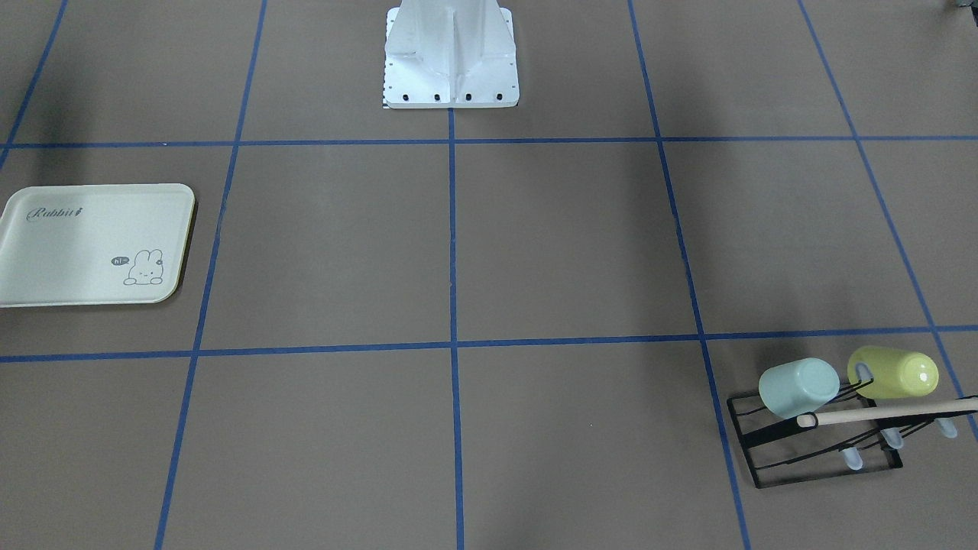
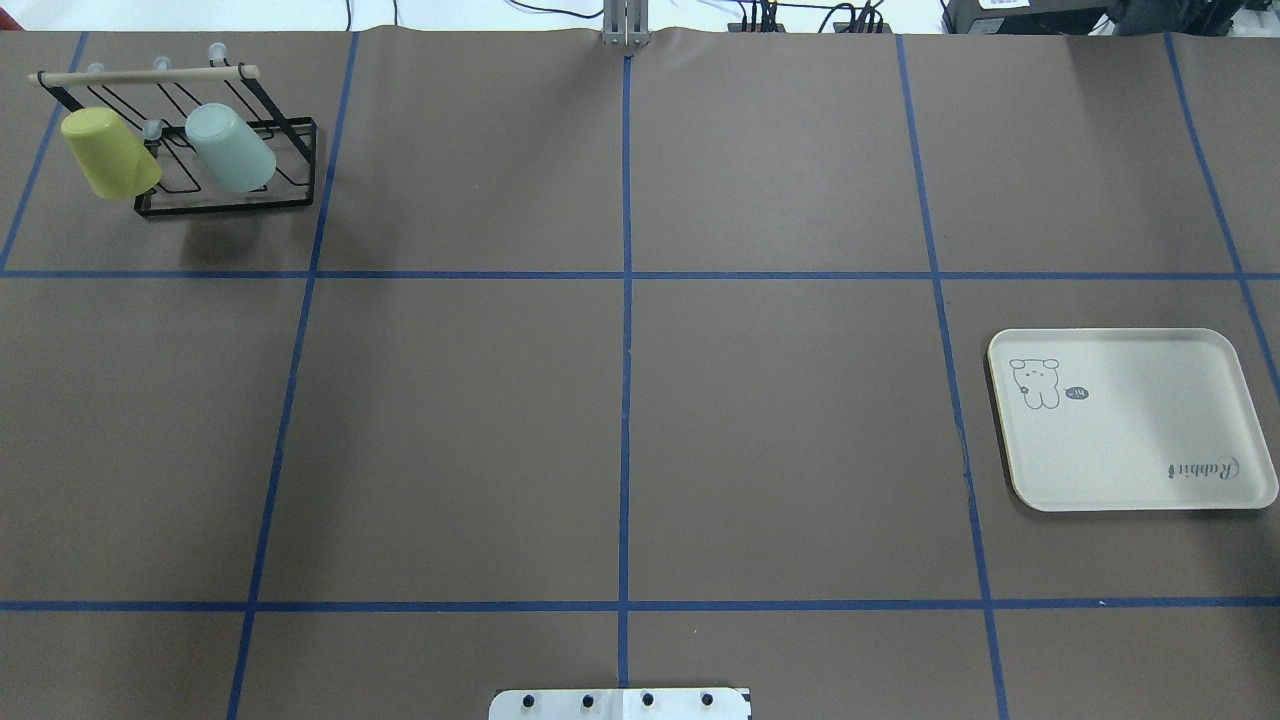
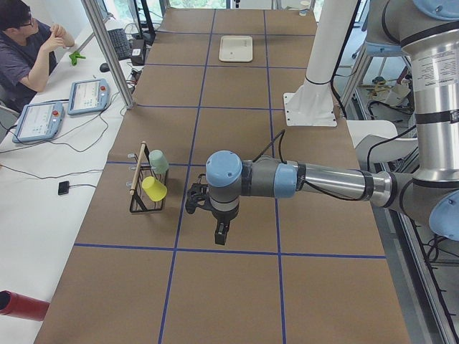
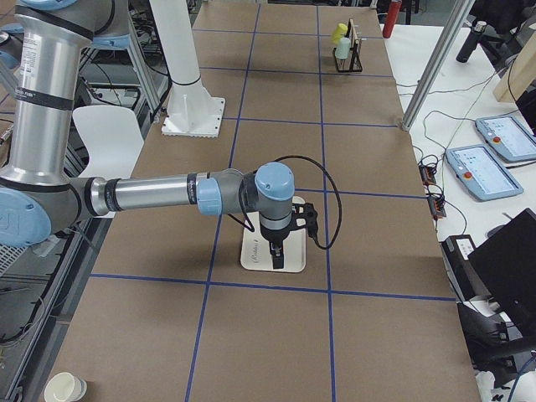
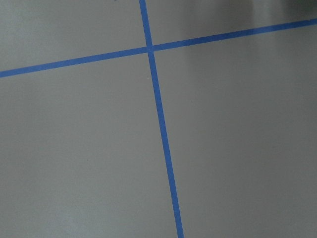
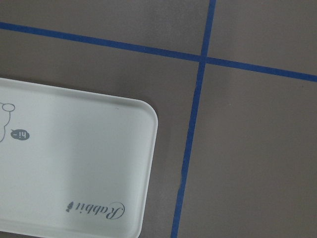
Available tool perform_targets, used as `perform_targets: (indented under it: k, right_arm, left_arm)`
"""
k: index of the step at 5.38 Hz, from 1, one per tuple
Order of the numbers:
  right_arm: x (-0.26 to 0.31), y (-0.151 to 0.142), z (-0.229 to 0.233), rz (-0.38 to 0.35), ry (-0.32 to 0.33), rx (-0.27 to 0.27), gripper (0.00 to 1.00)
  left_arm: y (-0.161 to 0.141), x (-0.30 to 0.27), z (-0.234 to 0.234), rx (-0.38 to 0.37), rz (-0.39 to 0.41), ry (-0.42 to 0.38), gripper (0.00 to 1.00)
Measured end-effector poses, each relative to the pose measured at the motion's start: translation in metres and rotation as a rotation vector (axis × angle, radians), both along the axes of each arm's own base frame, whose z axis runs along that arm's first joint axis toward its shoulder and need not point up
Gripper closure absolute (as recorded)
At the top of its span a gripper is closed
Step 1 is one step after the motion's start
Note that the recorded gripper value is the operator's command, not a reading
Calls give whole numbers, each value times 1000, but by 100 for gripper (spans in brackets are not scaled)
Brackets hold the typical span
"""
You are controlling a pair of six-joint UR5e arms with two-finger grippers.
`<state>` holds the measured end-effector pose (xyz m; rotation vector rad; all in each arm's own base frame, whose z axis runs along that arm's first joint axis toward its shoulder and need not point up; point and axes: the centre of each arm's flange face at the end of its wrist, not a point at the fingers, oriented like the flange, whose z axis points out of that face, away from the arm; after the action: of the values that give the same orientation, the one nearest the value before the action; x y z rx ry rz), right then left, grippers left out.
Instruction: Left arm grabs green cup and hands to right arm on tray
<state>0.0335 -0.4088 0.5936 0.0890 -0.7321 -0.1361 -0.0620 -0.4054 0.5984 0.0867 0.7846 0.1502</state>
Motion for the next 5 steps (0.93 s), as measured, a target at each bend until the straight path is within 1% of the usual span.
perform_targets:
  k: [2, 3, 4, 5]
  right_arm:
    - [-1, -7, -8, 1, -4, 17, 0]
    - [-3, -15, -20, -3, -8, 42, 0]
    - [-8, -28, -39, -9, -13, 84, 0]
    - [-15, -42, -56, 5, -20, 96, 0]
  left_arm:
    - [-1, 0, -3, 11, 5, 0, 0]
    - [0, 1, -10, 24, 6, 0, 0]
    - [-5, 1, -21, 51, 5, 0, 0]
    - [-16, 2, -34, 84, 3, 2, 0]
